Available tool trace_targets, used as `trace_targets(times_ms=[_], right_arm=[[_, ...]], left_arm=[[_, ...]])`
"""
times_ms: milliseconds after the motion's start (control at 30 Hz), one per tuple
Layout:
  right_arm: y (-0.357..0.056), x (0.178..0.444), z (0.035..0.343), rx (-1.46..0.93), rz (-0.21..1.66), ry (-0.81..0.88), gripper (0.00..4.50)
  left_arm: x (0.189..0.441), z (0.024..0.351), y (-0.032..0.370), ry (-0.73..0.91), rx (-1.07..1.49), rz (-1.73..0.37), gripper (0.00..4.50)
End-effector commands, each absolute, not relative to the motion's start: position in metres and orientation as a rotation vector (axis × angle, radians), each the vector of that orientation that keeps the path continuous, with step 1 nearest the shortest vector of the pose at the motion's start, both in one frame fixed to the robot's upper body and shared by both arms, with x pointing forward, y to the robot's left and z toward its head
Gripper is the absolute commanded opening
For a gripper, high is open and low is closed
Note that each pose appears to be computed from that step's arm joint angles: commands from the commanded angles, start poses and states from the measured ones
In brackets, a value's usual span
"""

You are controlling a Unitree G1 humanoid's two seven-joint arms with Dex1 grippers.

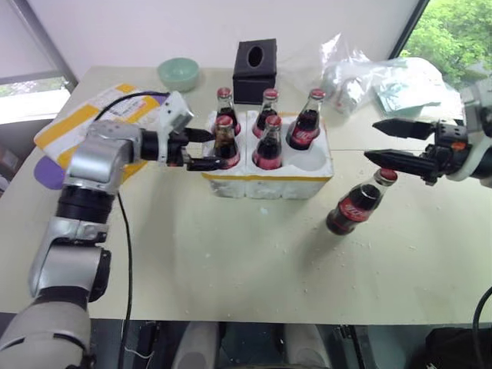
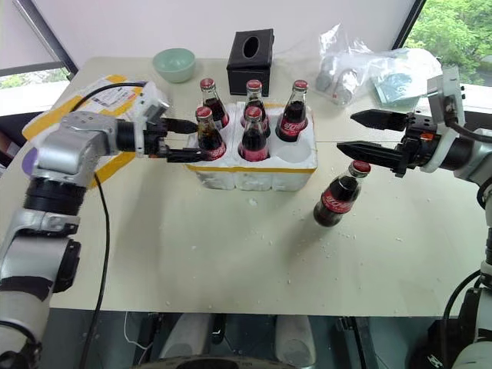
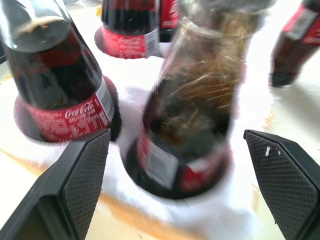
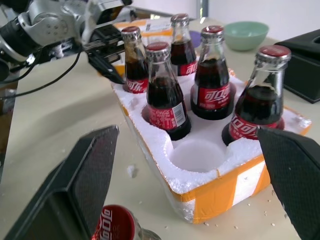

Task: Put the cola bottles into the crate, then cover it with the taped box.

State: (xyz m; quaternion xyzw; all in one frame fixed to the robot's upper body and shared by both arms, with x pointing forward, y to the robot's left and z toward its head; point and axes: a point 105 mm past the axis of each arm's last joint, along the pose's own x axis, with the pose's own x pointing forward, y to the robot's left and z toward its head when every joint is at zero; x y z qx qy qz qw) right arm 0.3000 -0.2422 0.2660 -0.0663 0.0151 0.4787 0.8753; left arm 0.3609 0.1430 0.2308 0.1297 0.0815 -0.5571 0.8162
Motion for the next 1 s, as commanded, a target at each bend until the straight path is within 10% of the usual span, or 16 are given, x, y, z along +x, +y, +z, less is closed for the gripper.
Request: trace_targets(times_ms=[33,267,633,1000], right_arm=[[-0.258,0.293,0.284,-0.189,0.939,-0.016,4.50],[-0.292,0.267,0.283,-0.192,0.797,0.014,4.50],[-0.282,0.195,0.221,-0.044,0.683,0.129,4.50],[-0.241,0.216,0.179,0.047,0.575,0.062,4.50]], left_arm=[[0.327,0.276,0.155,0.084,0.228,-1.259,4.45],[0.257,0.295,0.161,0.167,0.163,-1.468,4.45],[0.276,0.273,0.130,0.157,0.192,-1.529,4.45],[0.282,0.263,0.121,0.157,0.243,-1.561,4.45]])
